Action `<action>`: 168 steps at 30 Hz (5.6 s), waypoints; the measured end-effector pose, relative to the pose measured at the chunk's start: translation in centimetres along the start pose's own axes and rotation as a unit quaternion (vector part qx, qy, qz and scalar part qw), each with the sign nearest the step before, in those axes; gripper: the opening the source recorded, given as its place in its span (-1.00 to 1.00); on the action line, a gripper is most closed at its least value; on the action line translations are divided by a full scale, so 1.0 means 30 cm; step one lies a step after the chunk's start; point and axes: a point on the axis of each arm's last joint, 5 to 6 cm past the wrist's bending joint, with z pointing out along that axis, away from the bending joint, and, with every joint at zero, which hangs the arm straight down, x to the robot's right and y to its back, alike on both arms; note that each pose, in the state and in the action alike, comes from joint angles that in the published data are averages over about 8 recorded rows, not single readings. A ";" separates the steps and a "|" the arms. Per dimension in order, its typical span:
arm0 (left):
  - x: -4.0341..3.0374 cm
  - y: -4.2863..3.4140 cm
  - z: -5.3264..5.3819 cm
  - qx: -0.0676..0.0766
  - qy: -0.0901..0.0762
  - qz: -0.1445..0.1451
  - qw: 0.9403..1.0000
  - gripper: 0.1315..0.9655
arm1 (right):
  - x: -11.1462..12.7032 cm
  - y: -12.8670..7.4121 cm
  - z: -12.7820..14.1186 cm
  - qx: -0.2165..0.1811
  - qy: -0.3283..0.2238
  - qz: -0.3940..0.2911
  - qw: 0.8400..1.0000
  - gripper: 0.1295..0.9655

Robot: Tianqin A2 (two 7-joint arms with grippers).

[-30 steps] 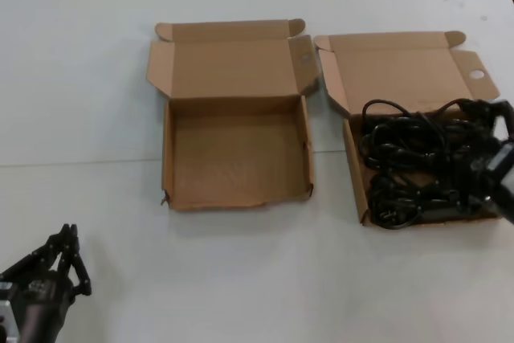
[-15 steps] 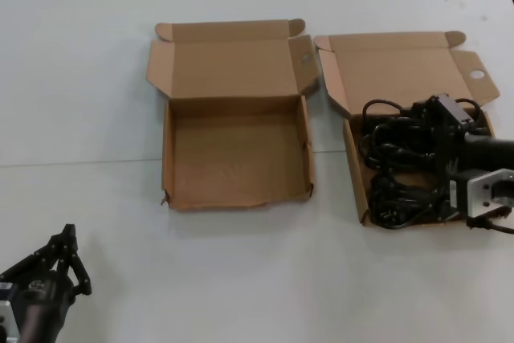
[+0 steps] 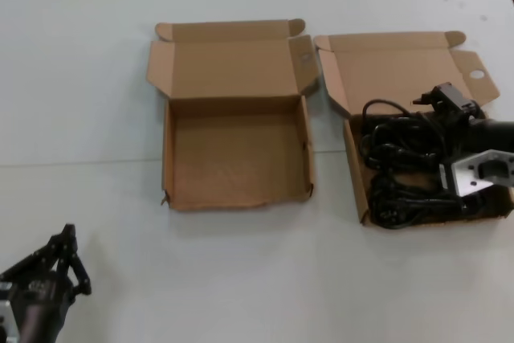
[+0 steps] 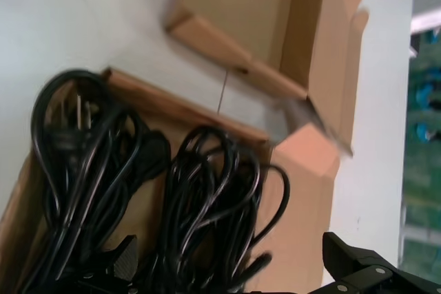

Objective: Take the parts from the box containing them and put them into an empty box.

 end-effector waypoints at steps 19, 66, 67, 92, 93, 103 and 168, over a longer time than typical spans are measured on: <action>0.000 0.000 0.000 0.000 0.000 0.000 1.000 -0.94 | -0.016 0.003 0.018 -0.033 -0.011 0.081 0.996 0.45; 0.000 0.000 0.000 0.000 0.000 0.000 1.000 -0.94 | -0.013 -0.023 -0.002 0.004 -0.005 0.131 0.991 -0.93; 0.000 0.000 0.000 0.000 0.000 0.000 1.000 -0.94 | -0.008 -0.024 -0.010 0.004 -0.003 0.130 0.992 -0.93; 0.000 0.000 0.000 0.000 0.000 0.000 1.000 -0.94 | 0.215 -0.135 -0.246 0.051 0.080 0.126 0.988 -0.93; 0.000 0.000 0.000 0.000 0.000 0.000 1.000 -0.94 | 0.226 -0.147 -0.248 0.057 0.084 0.126 0.987 -0.93; 0.000 0.000 0.000 0.000 0.000 0.000 1.000 -0.94 | 0.294 -0.269 -0.201 0.123 0.116 0.140 0.976 -0.93; 0.000 0.000 0.000 0.000 0.000 0.000 1.000 -0.94 | -0.005 -0.400 0.234 0.234 0.125 0.350 0.898 -0.39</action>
